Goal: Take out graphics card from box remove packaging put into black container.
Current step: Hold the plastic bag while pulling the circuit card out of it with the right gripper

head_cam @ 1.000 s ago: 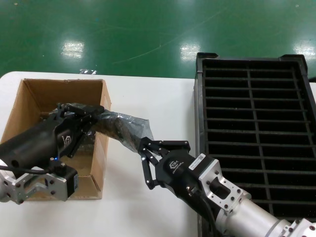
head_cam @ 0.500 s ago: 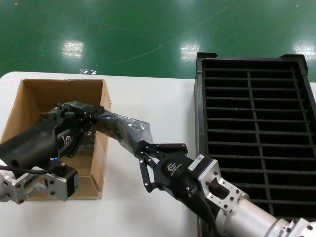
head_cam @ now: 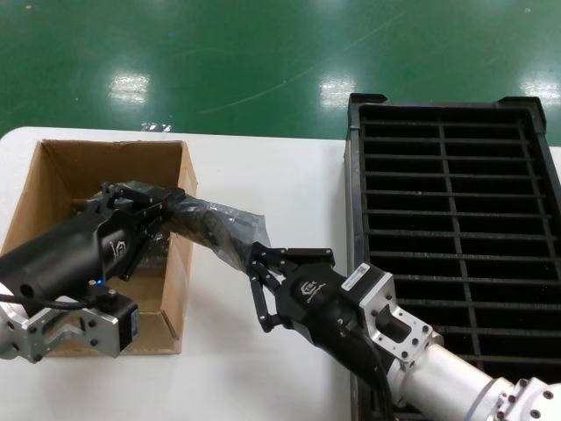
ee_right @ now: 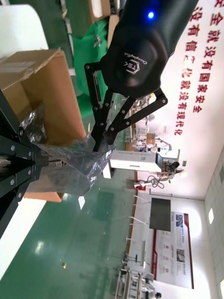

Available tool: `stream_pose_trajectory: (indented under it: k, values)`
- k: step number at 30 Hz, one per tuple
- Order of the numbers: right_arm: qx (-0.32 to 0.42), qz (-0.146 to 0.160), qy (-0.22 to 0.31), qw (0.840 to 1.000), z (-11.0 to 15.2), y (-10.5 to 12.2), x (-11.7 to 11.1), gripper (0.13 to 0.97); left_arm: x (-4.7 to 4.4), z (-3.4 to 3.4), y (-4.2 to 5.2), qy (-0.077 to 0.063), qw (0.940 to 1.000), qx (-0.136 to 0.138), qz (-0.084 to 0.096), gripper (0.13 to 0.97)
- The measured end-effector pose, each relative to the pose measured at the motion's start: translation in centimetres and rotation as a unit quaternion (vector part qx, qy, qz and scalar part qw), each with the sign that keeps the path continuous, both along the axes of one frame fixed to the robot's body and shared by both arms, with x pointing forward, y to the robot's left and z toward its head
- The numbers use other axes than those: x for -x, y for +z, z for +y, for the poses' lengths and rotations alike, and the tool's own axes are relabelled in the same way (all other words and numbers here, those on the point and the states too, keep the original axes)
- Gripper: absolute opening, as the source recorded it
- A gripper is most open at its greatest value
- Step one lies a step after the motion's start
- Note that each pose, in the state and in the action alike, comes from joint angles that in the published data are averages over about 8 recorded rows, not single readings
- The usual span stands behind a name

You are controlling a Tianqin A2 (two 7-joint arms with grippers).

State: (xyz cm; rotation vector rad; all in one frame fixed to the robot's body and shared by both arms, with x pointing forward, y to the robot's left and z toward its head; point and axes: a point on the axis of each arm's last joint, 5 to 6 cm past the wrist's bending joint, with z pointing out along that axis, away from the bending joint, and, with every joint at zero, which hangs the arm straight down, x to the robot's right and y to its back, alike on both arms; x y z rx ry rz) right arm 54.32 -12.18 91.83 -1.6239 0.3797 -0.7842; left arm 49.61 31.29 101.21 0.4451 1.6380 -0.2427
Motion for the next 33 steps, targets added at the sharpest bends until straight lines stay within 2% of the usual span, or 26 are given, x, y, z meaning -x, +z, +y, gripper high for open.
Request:
stream_pose_trajectory:
  k: [21, 33]
  values:
    - [-0.034, 0.037, 0.016, 0.999, 0.3, -1.0, -2.9, 0.130, 0.00, 0.00, 0.00, 0.000, 1.0000, 0.000, 0.000, 0.139]
    - [-0.021, 0.038, 0.018, 0.999, 1.1, -2.0, -3.3, 0.137, 0.00, 0.00, 0.00, 0.000, 1.0000, 0.000, 0.000, 0.139]
